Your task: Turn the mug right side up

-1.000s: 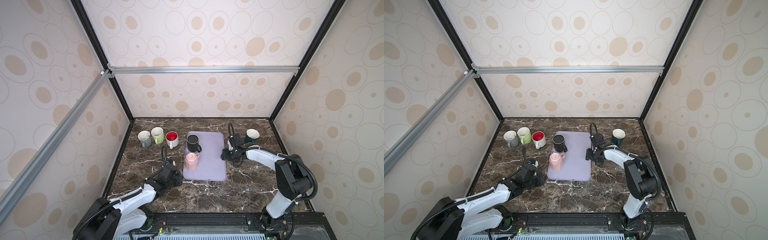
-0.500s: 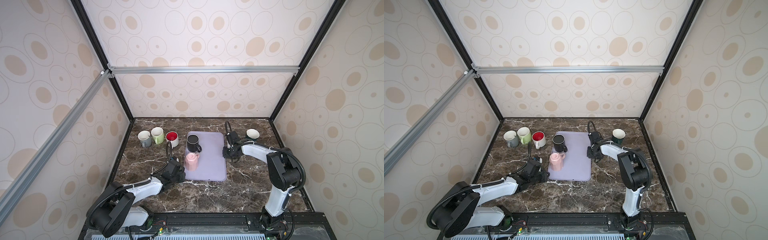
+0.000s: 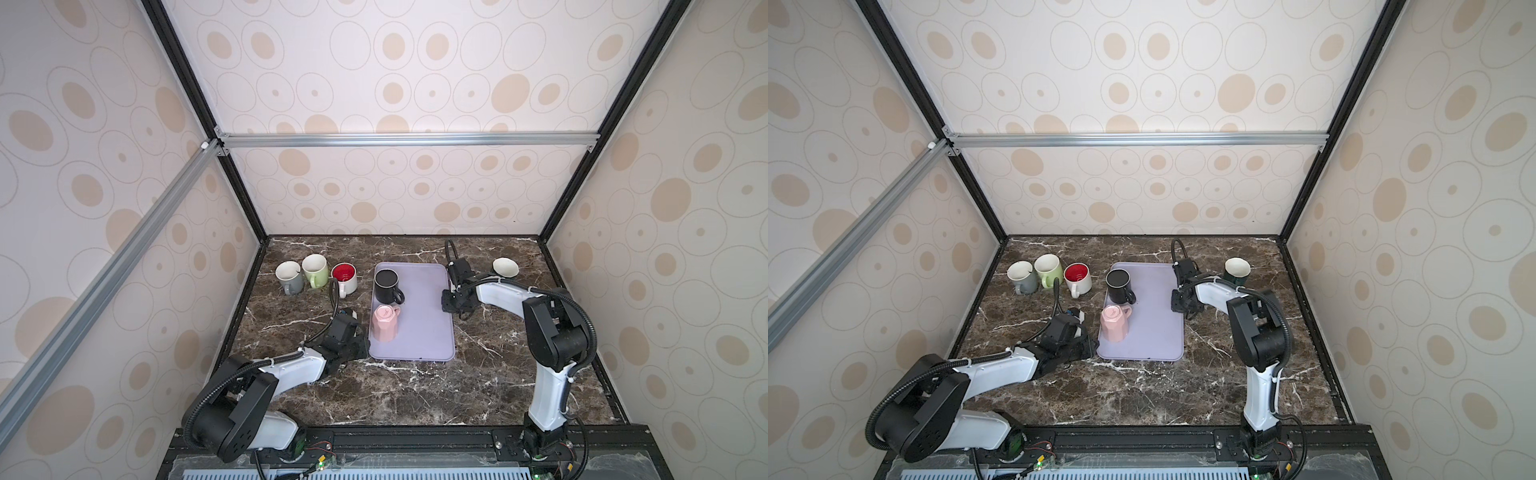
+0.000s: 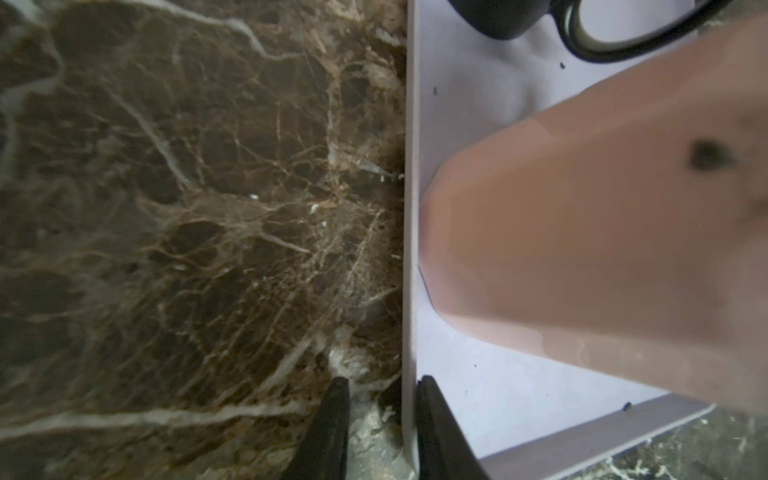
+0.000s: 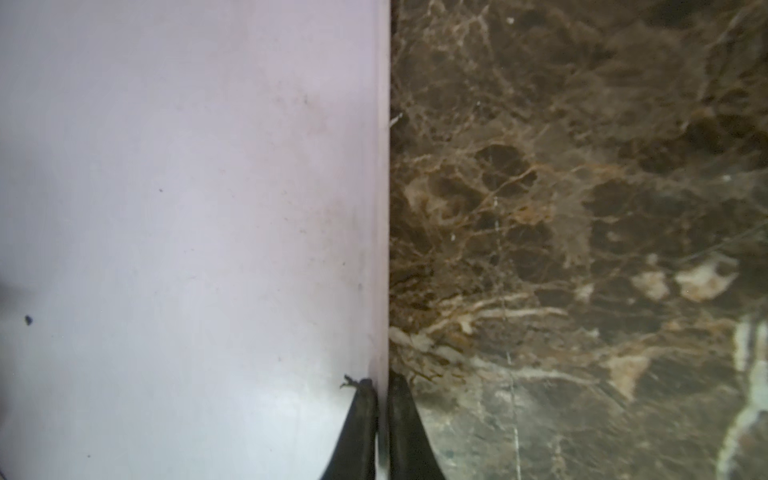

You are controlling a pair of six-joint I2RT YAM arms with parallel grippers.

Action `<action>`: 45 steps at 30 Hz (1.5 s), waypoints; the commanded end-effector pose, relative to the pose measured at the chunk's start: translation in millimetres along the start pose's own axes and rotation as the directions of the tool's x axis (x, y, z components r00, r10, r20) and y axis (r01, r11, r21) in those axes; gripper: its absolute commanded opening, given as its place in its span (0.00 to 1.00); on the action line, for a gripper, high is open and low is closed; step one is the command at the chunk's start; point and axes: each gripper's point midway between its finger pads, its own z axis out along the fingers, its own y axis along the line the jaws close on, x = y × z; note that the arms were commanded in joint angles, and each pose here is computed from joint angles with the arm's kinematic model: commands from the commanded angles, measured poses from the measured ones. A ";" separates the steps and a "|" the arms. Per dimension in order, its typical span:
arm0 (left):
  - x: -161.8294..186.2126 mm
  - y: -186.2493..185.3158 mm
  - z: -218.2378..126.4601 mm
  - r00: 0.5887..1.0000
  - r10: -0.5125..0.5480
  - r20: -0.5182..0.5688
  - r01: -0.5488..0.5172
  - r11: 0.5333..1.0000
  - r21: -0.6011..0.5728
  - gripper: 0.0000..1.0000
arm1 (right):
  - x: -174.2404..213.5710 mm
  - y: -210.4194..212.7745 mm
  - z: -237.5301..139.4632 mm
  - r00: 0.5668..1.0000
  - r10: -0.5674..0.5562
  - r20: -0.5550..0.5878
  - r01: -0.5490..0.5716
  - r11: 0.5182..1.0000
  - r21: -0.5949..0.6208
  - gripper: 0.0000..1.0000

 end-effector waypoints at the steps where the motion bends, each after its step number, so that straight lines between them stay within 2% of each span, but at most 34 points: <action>1: -3.2 21.3 3.6 1.000 -0.004 -0.007 0.003 0.996 -0.084 0.26 | 14.7 -23.1 12.0 0.998 0.005 -0.060 0.000 0.996 0.091 0.09; 3: -6.1 23.1 4.8 1.000 -0.005 0.001 0.005 0.995 -0.095 0.25 | 17.0 -23.6 11.4 0.998 0.012 -0.057 -0.007 0.996 0.090 0.06; 11: -26.6 21.8 12.8 0.999 0.004 0.036 0.001 0.991 -0.132 0.16 | 26.0 -22.6 11.0 0.996 0.036 -0.080 -0.030 0.997 0.070 0.05; 12: -29.3 22.4 13.9 0.999 0.003 0.040 0.003 0.990 -0.140 0.09 | 27.4 -22.6 10.7 0.996 0.041 -0.083 -0.035 0.997 0.070 0.04; 14: -34.7 21.5 15.4 0.999 0.001 0.051 0.007 0.989 -0.148 0.01 | 28.5 -21.4 10.4 0.995 0.049 -0.085 -0.044 0.997 0.063 0.03; 20: -48.1 19.2 21.4 0.998 -0.004 0.067 0.015 0.986 -0.165 0.00 | 34.2 -18.7 10.4 0.993 0.071 -0.096 -0.068 0.997 0.041 0.01; 31: -82.3 28.7 26.4 0.993 0.008 0.115 0.019 0.973 -0.231 0.00 | 56.2 -33.2 9.8 0.988 0.119 -0.103 -0.112 0.991 0.075 0.00; 45: -116.6 24.1 42.0 0.989 0.011 0.145 0.025 0.969 -0.246 0.00 | 79.8 -27.4 1.2 0.961 0.265 -0.083 -0.266 0.964 0.003 0.00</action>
